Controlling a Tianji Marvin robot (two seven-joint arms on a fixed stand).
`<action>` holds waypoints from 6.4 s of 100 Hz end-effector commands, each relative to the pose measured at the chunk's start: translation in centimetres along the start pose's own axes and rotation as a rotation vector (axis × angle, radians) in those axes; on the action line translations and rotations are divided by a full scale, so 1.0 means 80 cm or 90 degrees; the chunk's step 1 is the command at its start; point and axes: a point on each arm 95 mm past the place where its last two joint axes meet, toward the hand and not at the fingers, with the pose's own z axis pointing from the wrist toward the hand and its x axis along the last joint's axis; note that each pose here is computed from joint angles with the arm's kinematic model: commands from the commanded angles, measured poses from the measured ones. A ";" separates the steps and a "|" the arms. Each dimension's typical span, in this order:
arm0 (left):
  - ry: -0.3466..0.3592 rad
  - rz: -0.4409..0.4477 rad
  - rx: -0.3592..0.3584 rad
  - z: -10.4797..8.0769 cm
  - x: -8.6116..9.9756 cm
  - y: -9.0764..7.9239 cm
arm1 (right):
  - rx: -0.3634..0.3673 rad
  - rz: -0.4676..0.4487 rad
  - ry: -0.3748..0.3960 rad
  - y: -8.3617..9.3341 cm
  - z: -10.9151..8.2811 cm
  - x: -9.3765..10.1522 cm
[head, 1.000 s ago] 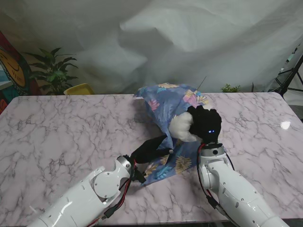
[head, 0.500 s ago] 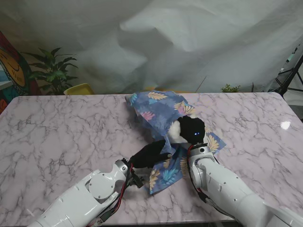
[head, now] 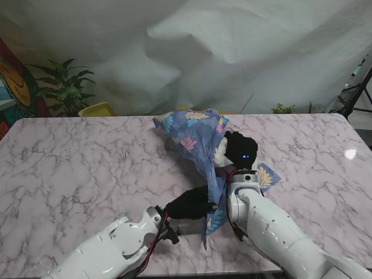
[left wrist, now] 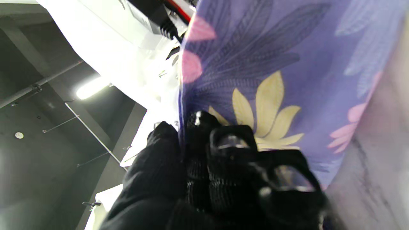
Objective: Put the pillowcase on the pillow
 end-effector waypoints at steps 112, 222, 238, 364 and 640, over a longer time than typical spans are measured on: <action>-0.046 0.357 0.146 0.005 0.059 -0.151 | 0.112 0.052 0.369 -0.037 -0.059 -0.015; -0.100 0.702 -0.259 0.008 0.012 -0.164 | 0.213 -0.061 0.338 0.068 -0.132 -0.100; -0.119 0.735 -0.280 0.008 0.009 -0.174 | 0.213 -0.054 0.335 0.066 -0.133 -0.100; 0.002 0.731 -0.207 0.015 -0.034 -0.190 | 0.160 0.003 0.242 -0.004 -0.079 -0.072; -0.123 0.297 -0.030 -0.014 -0.115 -0.107 | 0.206 -0.040 0.290 0.027 -0.145 -0.095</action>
